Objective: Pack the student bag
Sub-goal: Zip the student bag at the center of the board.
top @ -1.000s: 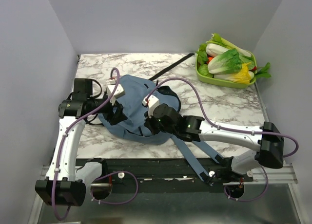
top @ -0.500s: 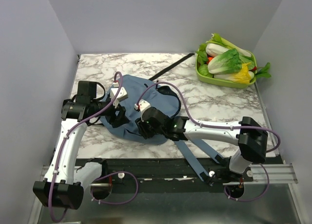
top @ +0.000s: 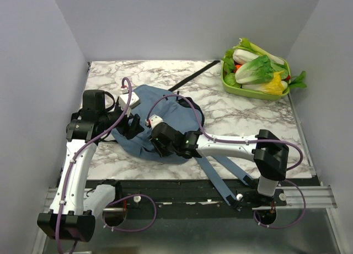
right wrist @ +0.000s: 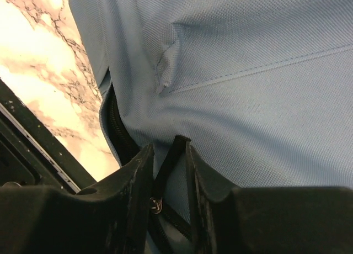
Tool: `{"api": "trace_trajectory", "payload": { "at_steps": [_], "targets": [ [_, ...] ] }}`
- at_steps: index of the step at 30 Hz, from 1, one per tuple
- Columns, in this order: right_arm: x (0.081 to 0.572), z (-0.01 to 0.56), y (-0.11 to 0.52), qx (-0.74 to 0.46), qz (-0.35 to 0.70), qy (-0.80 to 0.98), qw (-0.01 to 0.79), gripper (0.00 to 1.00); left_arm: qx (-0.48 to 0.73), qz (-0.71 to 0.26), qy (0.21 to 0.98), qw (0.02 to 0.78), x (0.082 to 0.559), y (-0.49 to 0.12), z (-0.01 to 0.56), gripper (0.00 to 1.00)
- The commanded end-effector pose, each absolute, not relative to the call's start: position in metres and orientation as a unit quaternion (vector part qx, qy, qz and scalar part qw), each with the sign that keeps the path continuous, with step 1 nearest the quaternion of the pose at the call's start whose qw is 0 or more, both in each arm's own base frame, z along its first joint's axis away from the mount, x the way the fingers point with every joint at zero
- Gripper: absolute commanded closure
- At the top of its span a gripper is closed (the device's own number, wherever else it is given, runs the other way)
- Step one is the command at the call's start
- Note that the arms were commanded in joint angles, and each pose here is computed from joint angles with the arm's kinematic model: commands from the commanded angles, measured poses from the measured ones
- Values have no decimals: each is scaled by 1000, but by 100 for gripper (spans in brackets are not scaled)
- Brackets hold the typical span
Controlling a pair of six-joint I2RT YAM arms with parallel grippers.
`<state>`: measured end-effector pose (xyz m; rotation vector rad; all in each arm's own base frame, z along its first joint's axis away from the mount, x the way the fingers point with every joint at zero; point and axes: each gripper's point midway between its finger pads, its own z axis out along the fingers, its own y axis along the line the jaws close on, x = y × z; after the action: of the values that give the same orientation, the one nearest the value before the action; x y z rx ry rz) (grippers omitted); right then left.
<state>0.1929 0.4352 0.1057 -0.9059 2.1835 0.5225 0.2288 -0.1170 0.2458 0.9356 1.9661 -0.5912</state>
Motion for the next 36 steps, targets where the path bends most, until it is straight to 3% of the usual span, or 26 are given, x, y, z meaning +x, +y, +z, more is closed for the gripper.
{"api": "trace_trajectory", "payload": {
  "at_steps": [1, 5, 9, 20, 26, 36],
  "targets": [
    [194, 101, 427, -345, 153, 853, 360, 64, 360, -221, 785, 453, 233, -112, 262, 22],
    [192, 100, 428, -345, 144, 852, 365, 74, 355, -225, 783, 460, 233, -114, 268, 22],
    [194, 111, 429, -338, 151, 847, 382, 99, 381, -233, 770, 456, 227, -118, 266, 21],
    [188, 183, 406, -258, 260, 809, 460, 99, 474, -308, 736, 372, 183, -140, 219, 18],
    [183, 176, 399, -248, 269, 814, 451, 99, 515, -306, 726, 338, 166, -162, 189, 17],
    [187, 175, 388, -222, 268, 818, 458, 99, 552, -274, 711, 338, 178, -177, 174, 17]
  ]
}}
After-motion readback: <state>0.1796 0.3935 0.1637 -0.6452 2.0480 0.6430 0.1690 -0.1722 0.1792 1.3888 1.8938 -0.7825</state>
